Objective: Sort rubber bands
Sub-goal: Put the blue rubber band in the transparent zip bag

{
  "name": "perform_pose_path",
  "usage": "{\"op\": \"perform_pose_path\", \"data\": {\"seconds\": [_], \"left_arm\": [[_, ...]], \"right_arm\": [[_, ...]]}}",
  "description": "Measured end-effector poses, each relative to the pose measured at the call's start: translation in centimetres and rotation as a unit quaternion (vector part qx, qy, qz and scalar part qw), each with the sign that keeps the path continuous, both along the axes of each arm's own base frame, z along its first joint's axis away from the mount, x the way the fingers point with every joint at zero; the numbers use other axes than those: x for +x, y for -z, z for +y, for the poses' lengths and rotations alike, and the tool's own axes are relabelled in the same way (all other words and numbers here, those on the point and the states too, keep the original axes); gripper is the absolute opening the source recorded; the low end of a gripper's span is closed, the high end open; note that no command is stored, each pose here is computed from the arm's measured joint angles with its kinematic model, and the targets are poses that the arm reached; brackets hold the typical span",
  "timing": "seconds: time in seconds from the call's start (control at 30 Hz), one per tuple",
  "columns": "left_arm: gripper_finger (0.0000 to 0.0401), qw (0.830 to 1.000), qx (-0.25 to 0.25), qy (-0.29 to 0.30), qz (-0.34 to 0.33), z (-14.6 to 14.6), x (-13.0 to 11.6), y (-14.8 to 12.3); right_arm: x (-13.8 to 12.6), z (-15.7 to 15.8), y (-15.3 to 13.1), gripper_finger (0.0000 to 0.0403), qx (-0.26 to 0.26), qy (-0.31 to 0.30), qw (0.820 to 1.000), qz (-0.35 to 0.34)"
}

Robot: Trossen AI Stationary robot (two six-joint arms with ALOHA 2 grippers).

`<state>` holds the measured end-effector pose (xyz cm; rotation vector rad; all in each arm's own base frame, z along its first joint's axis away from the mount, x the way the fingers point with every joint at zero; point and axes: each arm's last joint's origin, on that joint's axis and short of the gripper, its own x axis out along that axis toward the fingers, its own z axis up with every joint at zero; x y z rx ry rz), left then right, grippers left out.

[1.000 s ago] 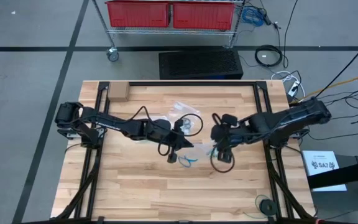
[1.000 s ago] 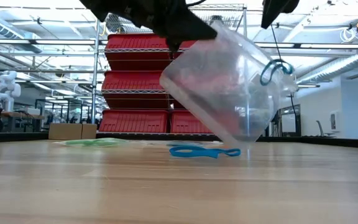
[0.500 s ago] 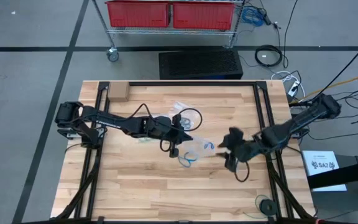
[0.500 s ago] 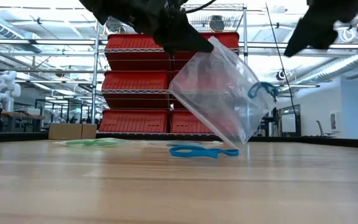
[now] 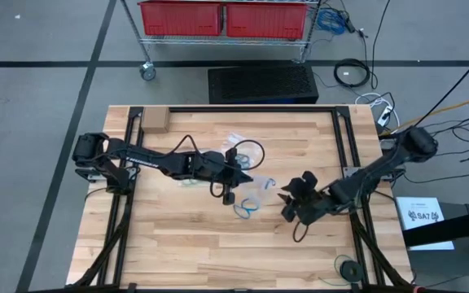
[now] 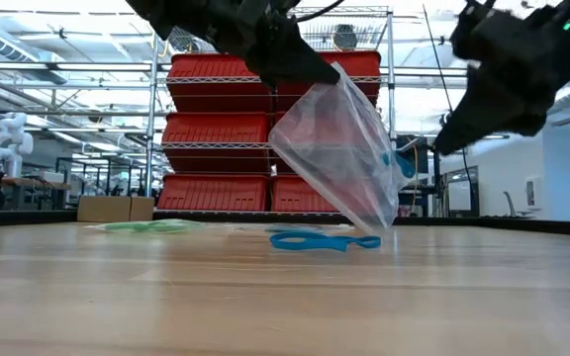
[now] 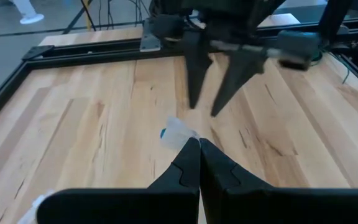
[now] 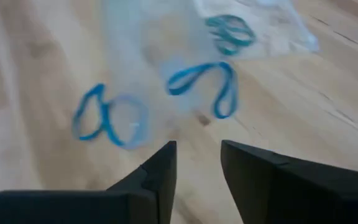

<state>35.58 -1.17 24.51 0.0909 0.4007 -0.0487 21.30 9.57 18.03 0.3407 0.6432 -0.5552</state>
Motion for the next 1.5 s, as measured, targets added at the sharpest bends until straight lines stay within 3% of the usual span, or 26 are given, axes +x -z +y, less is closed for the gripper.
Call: {"op": "perform_pose_path", "data": {"seconds": [0.23, 0.4, 0.53, 0.83, 0.9, 1.17, 1.5], "left_arm": [[0.0, 1.0, 0.0, 0.0, -0.002, 0.0, 0.0, 0.0], [0.0, 1.0, 0.0, 0.0, -0.003, 0.0, 0.0, -0.1], [0.0, 1.0, 0.0, 0.0, -0.003, 0.0, 0.0, -0.1], [0.0, 1.0, 0.001, 0.001, -0.004, 0.0, 0.0, -0.1], [0.0, 1.0, 0.001, 0.001, -0.004, 0.0, 0.0, -0.1], [0.0, 1.0, 0.003, 0.001, -0.003, 0.0, 0.0, -0.1], [0.0, 1.0, 0.002, 0.001, -0.003, 0.0, 0.0, 0.0]], "right_arm": [[1.2, -1.6, 0.9, 0.0178, -0.035, 0.011, 0.999, 0.032], [1.9, -2.2, 0.8, 0.0186, -0.034, -0.005, 0.999, 0.028], [2.3, -2.3, 0.6, 0.0148, -0.036, -0.023, 0.999, 0.021], [2.4, -2.9, 0.6, 0.0018, -0.055, -0.03, 0.997, 0.036], [2.4, -2.8, 0.6, 0.0006, -0.056, -0.032, 0.997, 0.037], [1.9, -2.9, 0.3, 0.0019, -0.033, -0.014, 0.999, 0.036], [1.9, -3.2, 0.3, 0.0133, -0.027, -0.011, 0.999, 0.038]]}}
